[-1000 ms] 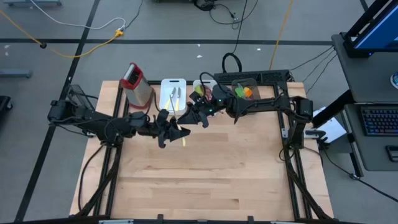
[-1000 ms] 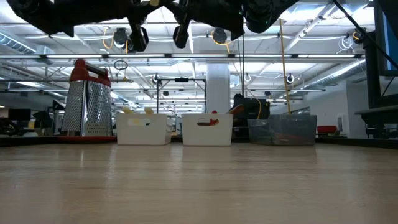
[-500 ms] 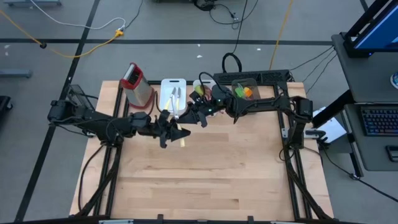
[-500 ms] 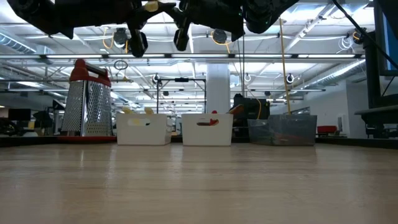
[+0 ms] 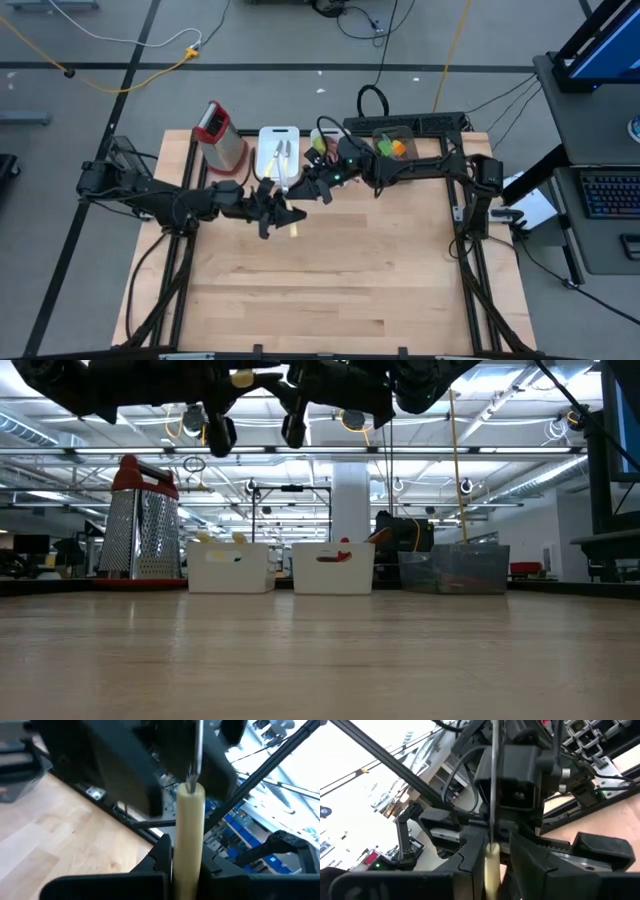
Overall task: Pick & Place Kitchen Items
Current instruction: Put the yellow table knife into the left white bin
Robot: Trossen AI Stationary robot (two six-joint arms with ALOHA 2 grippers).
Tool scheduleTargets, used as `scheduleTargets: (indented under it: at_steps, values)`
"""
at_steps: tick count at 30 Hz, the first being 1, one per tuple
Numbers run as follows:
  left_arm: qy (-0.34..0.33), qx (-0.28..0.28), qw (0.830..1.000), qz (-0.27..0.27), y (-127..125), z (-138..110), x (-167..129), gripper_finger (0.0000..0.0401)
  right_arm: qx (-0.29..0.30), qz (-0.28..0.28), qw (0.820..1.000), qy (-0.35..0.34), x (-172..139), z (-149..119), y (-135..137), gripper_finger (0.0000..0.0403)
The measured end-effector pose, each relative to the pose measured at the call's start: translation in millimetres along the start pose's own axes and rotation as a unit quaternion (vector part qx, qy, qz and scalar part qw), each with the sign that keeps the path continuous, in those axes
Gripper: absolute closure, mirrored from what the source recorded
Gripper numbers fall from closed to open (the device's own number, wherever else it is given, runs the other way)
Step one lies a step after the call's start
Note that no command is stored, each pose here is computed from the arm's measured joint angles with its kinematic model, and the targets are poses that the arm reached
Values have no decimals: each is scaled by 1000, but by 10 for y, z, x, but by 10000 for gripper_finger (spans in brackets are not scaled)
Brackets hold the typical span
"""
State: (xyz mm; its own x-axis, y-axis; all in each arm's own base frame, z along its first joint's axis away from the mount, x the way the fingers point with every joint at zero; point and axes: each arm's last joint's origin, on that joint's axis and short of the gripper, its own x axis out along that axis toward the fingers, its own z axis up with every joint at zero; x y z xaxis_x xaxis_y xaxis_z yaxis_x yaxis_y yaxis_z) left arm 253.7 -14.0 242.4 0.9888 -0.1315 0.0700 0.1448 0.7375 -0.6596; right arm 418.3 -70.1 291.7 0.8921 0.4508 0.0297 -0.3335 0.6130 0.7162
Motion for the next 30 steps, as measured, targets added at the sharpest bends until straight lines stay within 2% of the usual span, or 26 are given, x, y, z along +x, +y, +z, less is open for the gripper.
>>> scheduleTargets:
  at_steps: [9, 16, 23, 26, 30]
  values:
    - [39, -5, 998, 41, 54, -61, -34, 378, 12, -12, 1000, 10, -23, -4, -45, 317]
    - [58, -10, 997, 57, -9, -19, -153, 378, 23, -16, 999, 32, -25, -40, -67, 316]
    - [66, -13, 990, 127, -64, -16, -335, 378, 13, -30, 999, 43, -61, -34, -19, 318]
    - [59, -16, 987, 151, -90, 3, -412, 378, 5, -40, 998, 45, -105, -61, -2, 331]
    - [53, -33, 985, 159, -130, 36, -498, 378, 0, -57, 998, 34, -196, -125, 21, 373]
